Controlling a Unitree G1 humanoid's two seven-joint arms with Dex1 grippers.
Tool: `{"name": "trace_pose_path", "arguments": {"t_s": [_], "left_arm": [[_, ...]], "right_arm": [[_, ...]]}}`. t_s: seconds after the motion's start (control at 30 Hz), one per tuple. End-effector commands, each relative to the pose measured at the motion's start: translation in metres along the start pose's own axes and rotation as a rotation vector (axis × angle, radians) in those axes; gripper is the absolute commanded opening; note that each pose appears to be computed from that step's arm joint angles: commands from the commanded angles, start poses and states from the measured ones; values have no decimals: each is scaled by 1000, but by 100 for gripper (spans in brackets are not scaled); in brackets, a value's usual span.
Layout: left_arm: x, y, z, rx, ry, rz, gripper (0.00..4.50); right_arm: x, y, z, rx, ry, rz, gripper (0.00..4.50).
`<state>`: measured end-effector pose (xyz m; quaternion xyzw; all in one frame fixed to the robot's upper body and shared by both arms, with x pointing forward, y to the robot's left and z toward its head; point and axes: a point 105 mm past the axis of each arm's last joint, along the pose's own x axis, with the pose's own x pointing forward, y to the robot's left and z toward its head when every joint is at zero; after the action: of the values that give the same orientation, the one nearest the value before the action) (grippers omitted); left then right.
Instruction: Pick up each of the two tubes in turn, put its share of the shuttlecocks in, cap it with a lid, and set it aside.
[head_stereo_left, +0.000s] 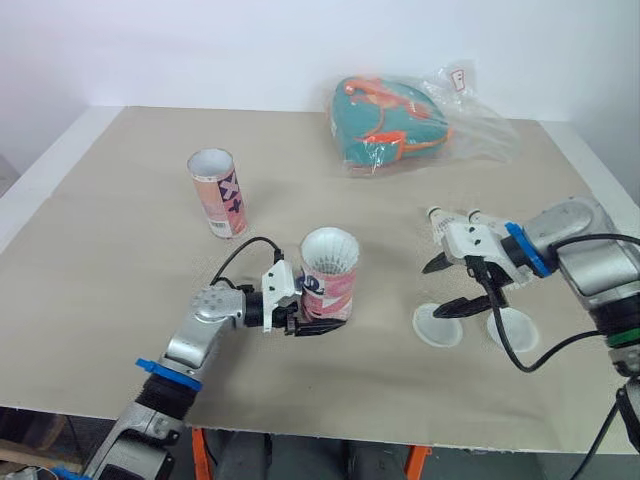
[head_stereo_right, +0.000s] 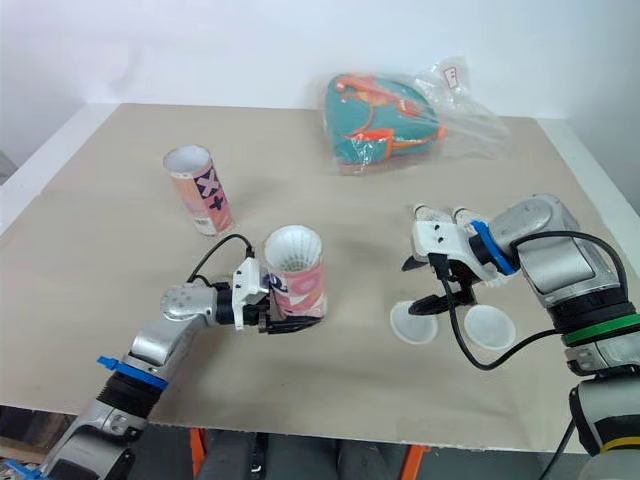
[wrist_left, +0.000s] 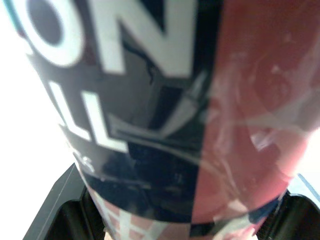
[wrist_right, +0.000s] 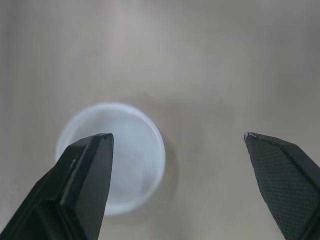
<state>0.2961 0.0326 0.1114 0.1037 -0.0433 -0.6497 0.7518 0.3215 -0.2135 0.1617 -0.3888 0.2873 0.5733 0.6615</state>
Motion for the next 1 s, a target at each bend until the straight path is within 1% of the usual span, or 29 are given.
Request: {"name": "trace_pose_path", "arguments": {"t_s": [0.03,0.1,0.2,0.23,0.27,0.33,0.37,0.43,0.47,0.6,0.7,0.8,0.87,1.0], "left_arm": [[3,-1,7,52,-11,-18,317],[4,-2,6,50,-12,-27,317],[5,-3,6,48,-17,-27,317],[5,-3,7,43,-20,-25,317],[5,-2,7,34,-28,-20,317],[6,-1,8,15,-47,-12,317],[7,0,10,0,-63,-4,317],[8,3,11,-19,-85,12,317],[8,4,11,-24,-88,15,317],[7,-1,1,-14,-42,-20,317],[4,-2,-6,-11,-15,-35,317],[3,-3,-12,-28,3,-54,317],[2,-6,-18,-47,22,-78,317],[0,-8,-28,-15,75,-104,317]], "right_arm": [[-1,1,-5,-29,38,11,448],[3,3,-6,-24,30,23,448],[6,7,-8,-18,17,32,377],[7,8,-8,-16,14,39,329],[8,11,-9,-15,13,45,296],[10,15,-11,-16,15,53,180],[12,16,-12,-18,21,55,142],[16,19,-18,-35,52,54,44],[17,20,-20,-40,63,52,9],[18,22,-20,-51,65,44,9],[14,17,-12,-54,36,23,9],[2,10,14,-77,-54,-6,9],[-11,4,38,-94,-140,-26,9],[-35,-4,78,-153,-269,-59,9]]}}
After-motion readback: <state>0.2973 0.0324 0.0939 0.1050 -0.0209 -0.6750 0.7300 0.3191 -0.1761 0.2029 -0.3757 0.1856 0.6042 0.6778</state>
